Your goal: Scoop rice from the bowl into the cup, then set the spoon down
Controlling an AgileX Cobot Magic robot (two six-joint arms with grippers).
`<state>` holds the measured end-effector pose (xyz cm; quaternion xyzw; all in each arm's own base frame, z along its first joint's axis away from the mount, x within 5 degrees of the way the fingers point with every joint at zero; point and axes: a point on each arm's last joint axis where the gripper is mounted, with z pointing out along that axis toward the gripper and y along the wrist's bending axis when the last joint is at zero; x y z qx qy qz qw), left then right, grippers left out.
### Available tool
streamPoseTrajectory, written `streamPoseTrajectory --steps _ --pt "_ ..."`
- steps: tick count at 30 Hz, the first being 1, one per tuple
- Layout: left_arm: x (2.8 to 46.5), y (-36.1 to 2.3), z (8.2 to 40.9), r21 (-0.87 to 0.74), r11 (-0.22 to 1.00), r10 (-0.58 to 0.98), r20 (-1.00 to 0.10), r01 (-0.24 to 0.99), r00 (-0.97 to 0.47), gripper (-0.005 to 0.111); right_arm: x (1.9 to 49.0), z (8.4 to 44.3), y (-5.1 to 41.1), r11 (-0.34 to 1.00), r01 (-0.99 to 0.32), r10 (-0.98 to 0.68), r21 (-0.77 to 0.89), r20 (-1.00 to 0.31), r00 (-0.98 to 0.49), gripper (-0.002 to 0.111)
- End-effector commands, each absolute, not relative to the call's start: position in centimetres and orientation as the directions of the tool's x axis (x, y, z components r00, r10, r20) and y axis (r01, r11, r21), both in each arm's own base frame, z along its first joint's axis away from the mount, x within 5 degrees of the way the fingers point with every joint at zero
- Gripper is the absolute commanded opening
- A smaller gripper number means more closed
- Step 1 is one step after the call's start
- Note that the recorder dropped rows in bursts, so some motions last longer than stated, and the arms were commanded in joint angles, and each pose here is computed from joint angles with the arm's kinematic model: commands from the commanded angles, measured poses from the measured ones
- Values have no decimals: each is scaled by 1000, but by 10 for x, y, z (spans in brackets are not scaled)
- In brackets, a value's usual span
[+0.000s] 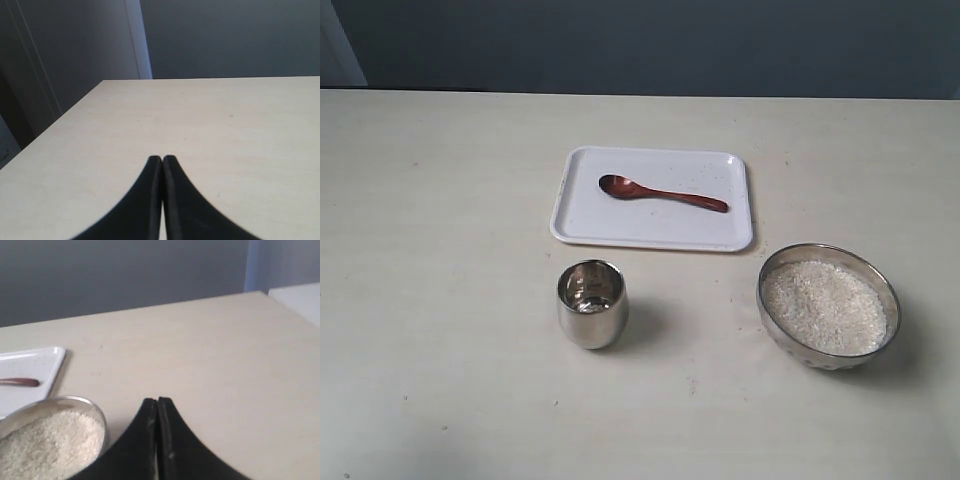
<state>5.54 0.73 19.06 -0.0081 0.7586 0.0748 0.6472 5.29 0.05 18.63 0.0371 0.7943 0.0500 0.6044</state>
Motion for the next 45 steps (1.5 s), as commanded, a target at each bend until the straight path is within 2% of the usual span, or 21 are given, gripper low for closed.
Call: streamPoseTrajectory --steps 1,45 --pt "55 7 194 97 989 82 -987 -112 -139 0 53 182 4 970 -9 233 245 -935 -267 -1" --pt "55 7 194 97 989 82 -987 -112 -139 0 53 181 5 966 -8 248 260 -929 -276 -1"
